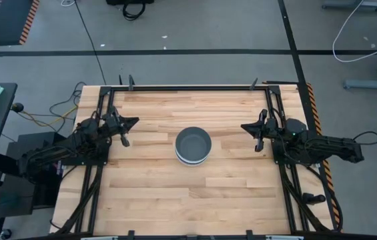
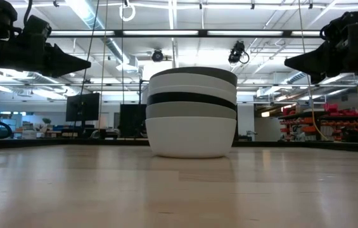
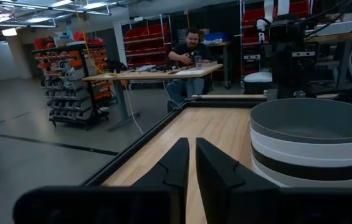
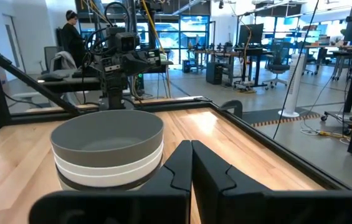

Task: Nest bowls inside each other
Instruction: Return to Home Position

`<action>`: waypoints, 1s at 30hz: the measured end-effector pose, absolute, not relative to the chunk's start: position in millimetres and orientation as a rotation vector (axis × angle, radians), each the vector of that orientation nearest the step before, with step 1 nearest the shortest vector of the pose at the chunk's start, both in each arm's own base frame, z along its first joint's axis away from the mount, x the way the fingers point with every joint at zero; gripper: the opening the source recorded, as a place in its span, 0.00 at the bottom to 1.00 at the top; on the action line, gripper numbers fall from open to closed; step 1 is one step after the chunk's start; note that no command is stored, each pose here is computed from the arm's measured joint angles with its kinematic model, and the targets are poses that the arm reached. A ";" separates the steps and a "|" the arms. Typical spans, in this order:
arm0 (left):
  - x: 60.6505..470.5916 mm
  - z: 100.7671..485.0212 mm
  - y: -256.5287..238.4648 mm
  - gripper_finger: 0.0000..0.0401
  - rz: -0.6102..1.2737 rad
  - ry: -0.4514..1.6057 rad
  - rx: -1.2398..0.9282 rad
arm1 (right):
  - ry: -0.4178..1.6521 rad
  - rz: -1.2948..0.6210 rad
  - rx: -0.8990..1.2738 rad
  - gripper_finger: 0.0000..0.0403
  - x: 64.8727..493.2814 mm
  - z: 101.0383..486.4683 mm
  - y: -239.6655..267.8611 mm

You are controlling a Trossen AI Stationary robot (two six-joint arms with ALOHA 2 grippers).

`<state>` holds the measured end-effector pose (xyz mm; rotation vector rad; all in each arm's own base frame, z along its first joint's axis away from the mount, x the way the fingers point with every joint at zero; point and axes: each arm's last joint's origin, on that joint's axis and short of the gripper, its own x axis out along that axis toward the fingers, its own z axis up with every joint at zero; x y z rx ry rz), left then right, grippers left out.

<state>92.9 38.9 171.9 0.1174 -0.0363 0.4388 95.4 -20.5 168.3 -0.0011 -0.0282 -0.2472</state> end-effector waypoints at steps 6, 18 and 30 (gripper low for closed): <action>92.9 172.0 39.0 0.10 0.439 -0.037 0.117 | -0.028 -0.247 -0.001 0.03 95.4 168.3 -20.5; 92.9 172.0 38.9 0.08 0.439 -0.038 0.116 | -0.029 -0.247 -0.001 0.03 95.4 168.4 -20.5; 92.9 172.1 39.0 0.08 0.439 -0.038 0.116 | -0.029 -0.247 -0.001 0.03 95.4 168.4 -20.5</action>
